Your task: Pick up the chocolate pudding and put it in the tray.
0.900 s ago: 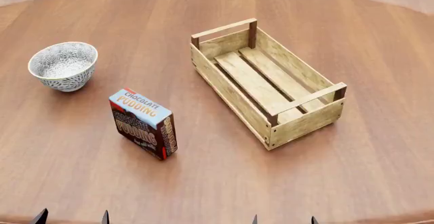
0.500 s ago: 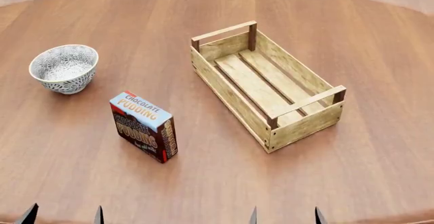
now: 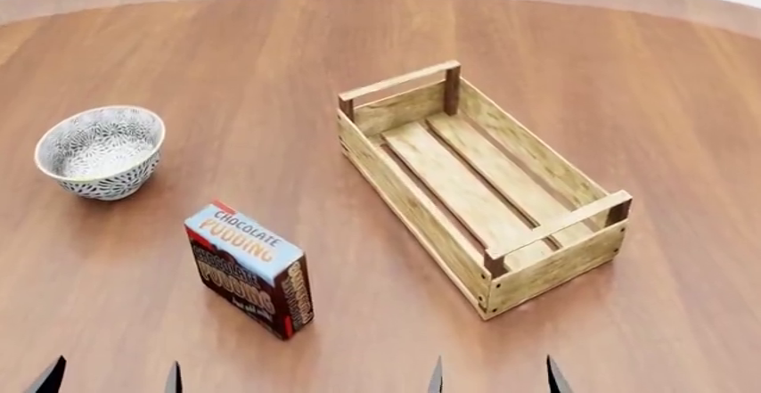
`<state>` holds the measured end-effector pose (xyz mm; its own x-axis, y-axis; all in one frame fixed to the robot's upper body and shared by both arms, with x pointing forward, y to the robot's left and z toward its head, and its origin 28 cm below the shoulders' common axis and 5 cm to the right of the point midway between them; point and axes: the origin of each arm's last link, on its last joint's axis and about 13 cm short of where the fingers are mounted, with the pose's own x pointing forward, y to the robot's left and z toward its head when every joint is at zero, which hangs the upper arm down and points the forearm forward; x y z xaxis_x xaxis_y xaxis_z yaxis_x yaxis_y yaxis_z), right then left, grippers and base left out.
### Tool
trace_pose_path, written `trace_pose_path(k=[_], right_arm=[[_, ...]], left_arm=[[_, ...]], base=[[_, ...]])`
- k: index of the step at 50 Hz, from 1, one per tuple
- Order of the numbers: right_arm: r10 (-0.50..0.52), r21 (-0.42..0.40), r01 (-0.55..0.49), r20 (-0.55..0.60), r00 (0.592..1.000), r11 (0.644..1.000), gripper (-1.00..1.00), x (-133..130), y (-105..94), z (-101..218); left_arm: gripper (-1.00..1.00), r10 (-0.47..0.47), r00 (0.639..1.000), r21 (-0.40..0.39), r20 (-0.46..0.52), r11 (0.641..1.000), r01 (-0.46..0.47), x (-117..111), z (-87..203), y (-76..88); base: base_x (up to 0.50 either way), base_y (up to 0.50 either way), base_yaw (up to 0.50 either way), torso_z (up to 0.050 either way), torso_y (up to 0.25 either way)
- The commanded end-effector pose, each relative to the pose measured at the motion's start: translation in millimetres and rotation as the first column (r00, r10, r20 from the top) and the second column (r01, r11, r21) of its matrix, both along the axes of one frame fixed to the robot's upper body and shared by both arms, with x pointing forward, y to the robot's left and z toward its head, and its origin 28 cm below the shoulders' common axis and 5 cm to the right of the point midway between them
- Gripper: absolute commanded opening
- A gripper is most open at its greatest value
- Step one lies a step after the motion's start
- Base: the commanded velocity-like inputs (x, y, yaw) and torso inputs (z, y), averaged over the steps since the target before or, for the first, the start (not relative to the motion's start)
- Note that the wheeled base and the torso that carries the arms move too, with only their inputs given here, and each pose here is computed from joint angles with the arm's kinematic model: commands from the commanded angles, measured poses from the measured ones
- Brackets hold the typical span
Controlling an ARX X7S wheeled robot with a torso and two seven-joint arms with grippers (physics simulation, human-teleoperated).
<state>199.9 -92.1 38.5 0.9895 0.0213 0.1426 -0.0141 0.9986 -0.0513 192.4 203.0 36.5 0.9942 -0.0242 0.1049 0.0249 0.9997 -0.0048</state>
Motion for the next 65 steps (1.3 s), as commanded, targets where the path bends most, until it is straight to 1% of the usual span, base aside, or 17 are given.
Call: trace_pose_path(k=[1, 32, 37, 39, 40, 42, 43, 44, 45, 47, 48, 50, 51, 52, 55, 61, 65], right_arm=[[-0.001, -0.002, 0.001, 0.003, 1.000, 1.000, 1.00, 0.7, 0.1, -1.7], [0.002, 0.014, -0.002, -0.001, 1.000, 1.000, 1.00, 3.0, 0.4, -3.7], [-0.001, 0.028, 0.001, -0.001, 1.000, 1.000, 1.00, 3.7, 0.9, 0.3], [-0.002, 0.082, 0.002, -0.005, 1.000, 0.997, 1.00, 5.2, 0.8, 6.5], [0.053, 0.106, -0.050, -0.023, 0.998, 0.993, 1.00, 5.6, 1.4, 8.8], [0.064, 0.080, -0.063, -0.012, 0.998, 0.995, 1.00, 6.6, 1.5, 11.8], [0.140, 0.088, -0.137, -0.031, 0.990, 0.987, 1.00, 4.4, 0.7, 15.2], [0.140, 0.088, -0.137, -0.031, 0.990, 0.987, 1.00, 4.3, 0.6, 15.4], [0.188, 0.066, -0.186, -0.031, 0.982, 0.980, 1.00, -2.0, -1.7, 16.5], [0.257, 0.043, -0.255, -0.061, 0.964, 0.966, 1.00, -9.9, -6.0, 9.0], [0.256, 0.014, -0.256, -0.022, 0.966, 0.967, 1.00, -9.8, -8.9, 7.2], [0.294, 0.031, -0.293, -0.054, 0.954, 0.956, 1.00, -11.6, -13.2, 1.6], [0.315, -0.003, -0.315, -0.046, 0.948, 0.949, 1.00, -13.3, -15.9, -2.2], [0.348, 0.004, -0.349, -0.070, 0.935, 0.937, 1.00, -16.1, -18.6, -7.6], [0.393, -0.017, -0.395, -0.067, 0.917, 0.918, 1.00, -21.3, -23.1, -16.3], [0.428, 0.030, -0.427, -0.103, 0.898, 0.904, 1.00, -29.5, -32.1, -39.9], [0.433, 0.033, -0.432, -0.117, 0.894, 0.901, 1.00, -33.5, -34.7, -48.1]], left_arm=[[1.00, -0.013, 1.000, 0.001, 0.004, 1.000, 0.013, -2.0, 1.2, -1.7], [1.00, -0.020, 1.000, -0.002, 0.007, 1.000, 0.020, -3.0, 2.1, -0.7], [1.00, -0.018, 1.000, -0.003, 0.008, 1.000, 0.018, -2.7, 2.0, -0.2], [1.00, -0.018, 1.000, -0.003, 0.007, 1.000, 0.018, -2.7, 2.6, -0.3], [1.00, -0.017, 1.000, -0.003, 0.007, 1.000, 0.017, -2.8, 2.2, -0.6], [1.00, -0.020, 1.000, -0.003, 0.009, 1.000, 0.020, -3.4, 2.5, -1.0], [1.00, -0.023, 1.000, -0.003, 0.011, 1.000, 0.023, -4.2, 3.1, -1.2], [1.00, -0.023, 1.000, -0.003, 0.011, 1.000, 0.023, -4.2, 3.1, -1.2], [1.00, -0.024, 1.000, -0.003, 0.010, 1.000, 0.024, -4.3, 2.6, -1.1], [1.00, -0.023, 1.000, -0.005, 0.009, 1.000, 0.023, -3.6, 2.0, -0.7], [1.00, -0.022, 1.000, -0.004, 0.009, 1.000, 0.022, -3.4, 2.3, -0.7], [1.00, -0.021, 1.000, -0.007, 0.012, 1.000, 0.021, -3.6, 2.5, -0.7], [1.00, -0.020, 1.000, -0.009, 0.012, 1.000, 0.020, -3.9, 2.9, -0.7], [1.00, -0.020, 1.000, -0.008, 0.013, 1.000, 0.020, -3.9, 3.5, -0.6], [1.00, -0.019, 1.000, -0.009, 0.013, 1.000, 0.020, -3.6, 2.9, -0.4], [1.00, -0.021, 1.000, -0.012, 0.012, 1.000, 0.021, -3.9, 3.7, -0.6], [1.00, -0.017, 1.000, -0.013, 0.017, 1.000, 0.018, -4.6, 5.3, 0.4]], base=[[0.36, 0.17, 0.00, 0.000, 0.000], [0.41, 0.14, 0.00, 0.000, 0.000], [0.15, 0.03, 0.00, 0.000, 0.000], [0.00, 0.00, 0.00, 0.000, 0.000], [0.00, 0.00, 0.00, 0.000, 0.000], [0.00, 0.00, 0.00, 0.000, 0.000], [0.00, 0.00, 0.00, 0.000, 0.000], [0.00, 0.00, 0.00, 0.000, 0.000], [0.00, 0.00, 0.00, 0.000, 0.000], [0.00, 0.00, 0.00, 0.000, 0.000], [0.00, 0.00, 0.00, 0.000, 0.000], [0.00, 0.00, 0.00, 0.000, 0.000], [0.00, 0.00, 0.00, 0.000, 0.000], [0.00, 0.00, 0.00, 0.000, 0.000], [0.00, 0.00, 0.00, 0.000, 0.000], [0.00, 0.00, 0.00, 0.000, 0.000], [0.00, 0.00, 0.00, 0.000, 0.000]])
